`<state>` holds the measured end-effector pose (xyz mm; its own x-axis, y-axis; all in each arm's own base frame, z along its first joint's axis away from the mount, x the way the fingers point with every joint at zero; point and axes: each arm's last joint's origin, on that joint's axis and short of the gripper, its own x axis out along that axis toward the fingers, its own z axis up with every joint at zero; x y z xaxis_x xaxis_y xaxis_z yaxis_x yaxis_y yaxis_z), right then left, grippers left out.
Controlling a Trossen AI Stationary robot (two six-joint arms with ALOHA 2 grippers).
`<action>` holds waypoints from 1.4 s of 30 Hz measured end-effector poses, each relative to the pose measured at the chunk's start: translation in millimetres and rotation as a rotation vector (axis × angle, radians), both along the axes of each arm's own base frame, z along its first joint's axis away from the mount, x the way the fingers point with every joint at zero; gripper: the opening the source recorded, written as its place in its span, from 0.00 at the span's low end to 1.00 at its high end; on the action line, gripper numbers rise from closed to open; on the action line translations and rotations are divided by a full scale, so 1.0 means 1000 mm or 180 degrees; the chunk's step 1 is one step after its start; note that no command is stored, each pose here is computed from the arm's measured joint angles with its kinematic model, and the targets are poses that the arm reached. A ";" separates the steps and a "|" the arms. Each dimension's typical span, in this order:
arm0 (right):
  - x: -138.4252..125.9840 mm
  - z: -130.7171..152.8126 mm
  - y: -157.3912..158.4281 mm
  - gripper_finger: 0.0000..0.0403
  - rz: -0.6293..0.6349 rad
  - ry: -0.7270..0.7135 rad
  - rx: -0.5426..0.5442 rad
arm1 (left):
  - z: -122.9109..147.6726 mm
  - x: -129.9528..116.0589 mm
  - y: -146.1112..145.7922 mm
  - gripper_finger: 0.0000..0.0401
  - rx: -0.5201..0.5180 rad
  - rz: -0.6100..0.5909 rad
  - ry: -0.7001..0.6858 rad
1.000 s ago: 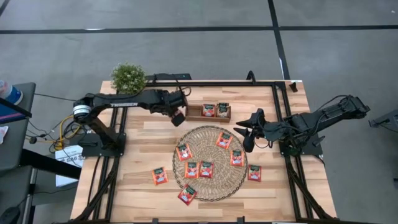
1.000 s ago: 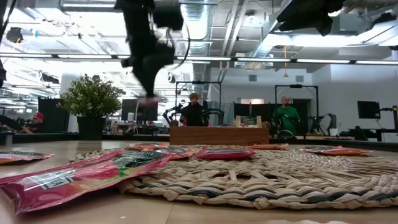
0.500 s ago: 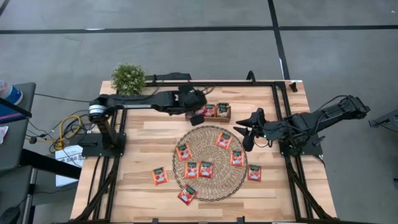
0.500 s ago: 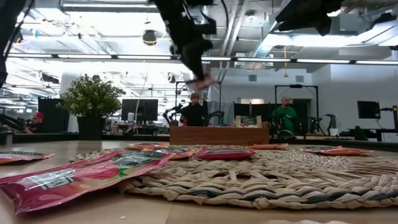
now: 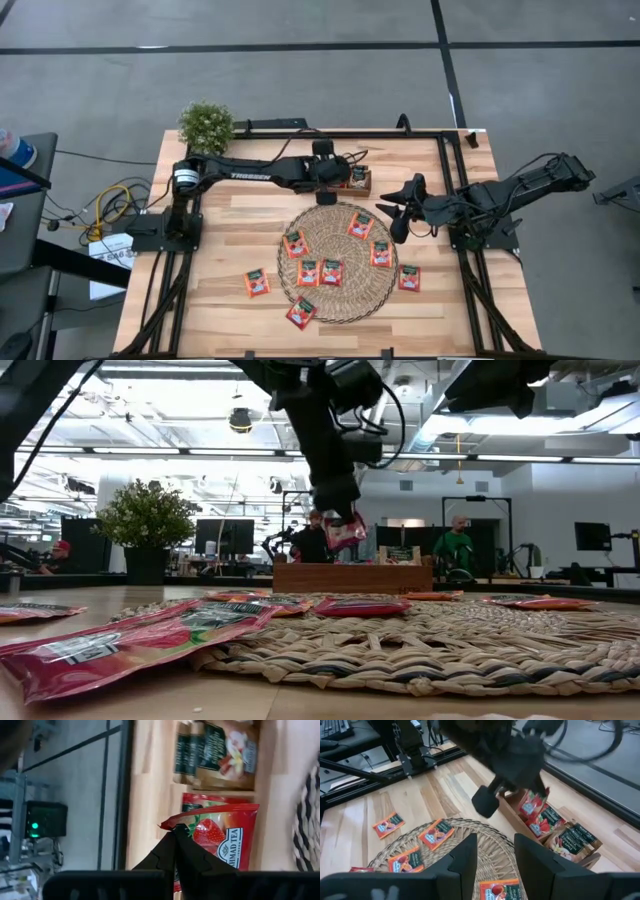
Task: Pick & Place Tea
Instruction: Put the red tea bag into the middle section of the wooden organizer
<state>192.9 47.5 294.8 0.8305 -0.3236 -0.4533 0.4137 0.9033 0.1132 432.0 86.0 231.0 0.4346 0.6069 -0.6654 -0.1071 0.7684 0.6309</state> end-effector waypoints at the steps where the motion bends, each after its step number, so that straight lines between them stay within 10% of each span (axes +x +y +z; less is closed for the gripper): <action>1: 0.000 0.000 0.000 0.30 -0.0007 -0.0003 -0.0004 | -0.002 0.001 0.000 0.00 0.0022 -0.0038 0.0036; 42: 0.001 0.002 0.000 0.30 -0.0040 -0.0063 -0.0013 | -0.062 0.028 0.006 0.00 0.0843 -0.0019 0.0527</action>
